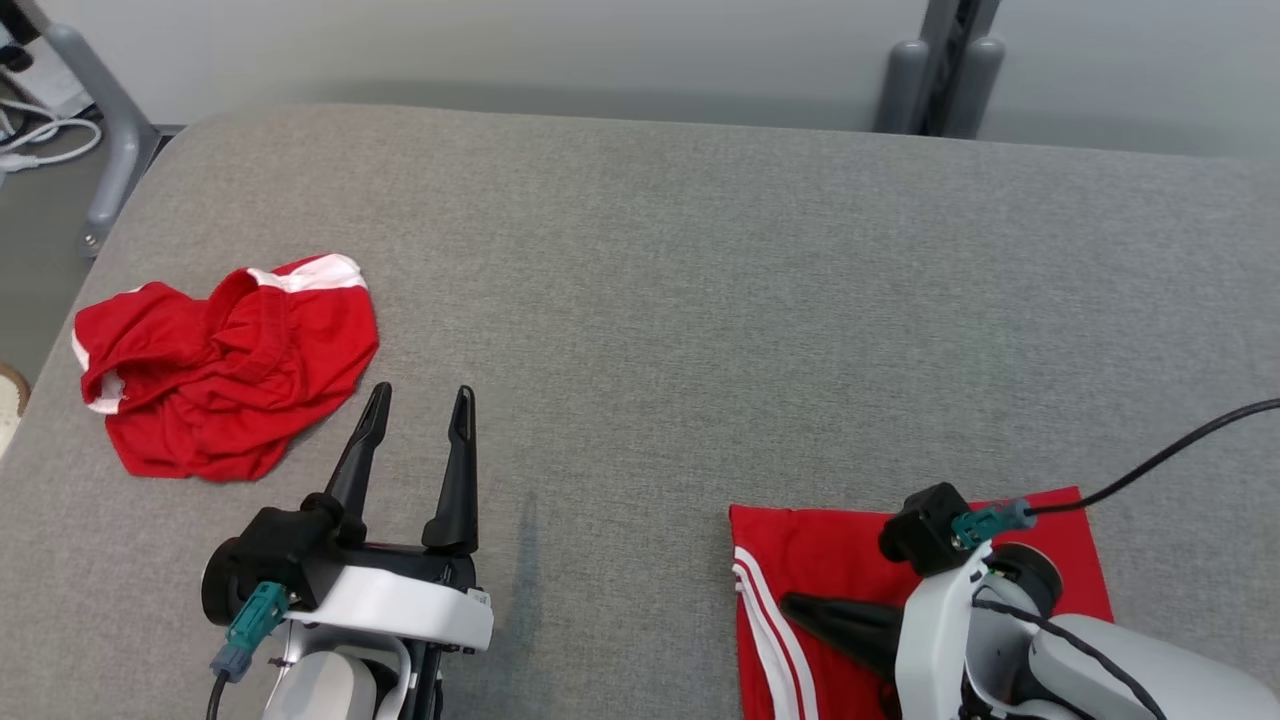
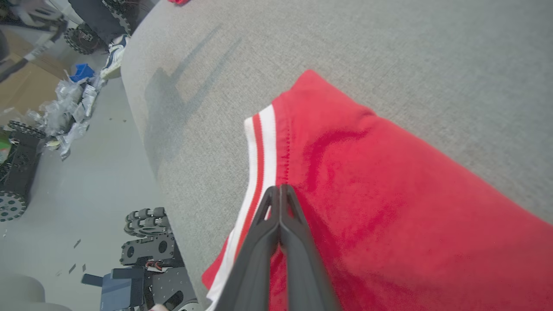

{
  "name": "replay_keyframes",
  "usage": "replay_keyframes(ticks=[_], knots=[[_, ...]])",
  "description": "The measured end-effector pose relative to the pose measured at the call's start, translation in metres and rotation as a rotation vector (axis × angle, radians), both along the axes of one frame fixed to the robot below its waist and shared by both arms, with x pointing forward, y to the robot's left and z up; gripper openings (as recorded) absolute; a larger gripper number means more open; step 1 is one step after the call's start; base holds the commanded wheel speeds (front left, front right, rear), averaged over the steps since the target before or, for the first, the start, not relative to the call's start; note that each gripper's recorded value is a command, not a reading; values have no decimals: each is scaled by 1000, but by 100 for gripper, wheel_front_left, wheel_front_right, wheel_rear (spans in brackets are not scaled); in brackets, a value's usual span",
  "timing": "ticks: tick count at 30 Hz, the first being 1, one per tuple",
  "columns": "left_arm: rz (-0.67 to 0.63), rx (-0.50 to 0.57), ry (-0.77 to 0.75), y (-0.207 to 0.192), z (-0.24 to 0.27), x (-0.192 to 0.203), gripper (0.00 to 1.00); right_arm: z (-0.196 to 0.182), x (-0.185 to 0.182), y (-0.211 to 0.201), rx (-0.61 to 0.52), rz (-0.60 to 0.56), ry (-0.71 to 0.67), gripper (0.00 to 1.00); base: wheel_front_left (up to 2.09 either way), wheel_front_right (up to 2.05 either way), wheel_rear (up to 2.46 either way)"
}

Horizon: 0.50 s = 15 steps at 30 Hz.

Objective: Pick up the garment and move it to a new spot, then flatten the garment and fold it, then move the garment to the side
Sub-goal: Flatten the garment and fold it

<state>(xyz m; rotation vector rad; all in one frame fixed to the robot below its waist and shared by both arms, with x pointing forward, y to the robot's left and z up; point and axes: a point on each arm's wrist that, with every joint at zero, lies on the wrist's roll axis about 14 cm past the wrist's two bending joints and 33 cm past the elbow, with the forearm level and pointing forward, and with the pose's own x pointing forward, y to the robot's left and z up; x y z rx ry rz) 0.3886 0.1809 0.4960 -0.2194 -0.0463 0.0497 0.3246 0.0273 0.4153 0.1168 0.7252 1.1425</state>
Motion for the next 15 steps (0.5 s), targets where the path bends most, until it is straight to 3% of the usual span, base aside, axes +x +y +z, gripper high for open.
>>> replay_keyframes(ticks=[6,15], knots=[[62,4,23,19,-5,-9,100,-20,20,5,-67,17,13,0,0,0,0],[91,1,40,26,-9,-14,100,-26,50,10,-42,-48,-14,0,0,0,0]])
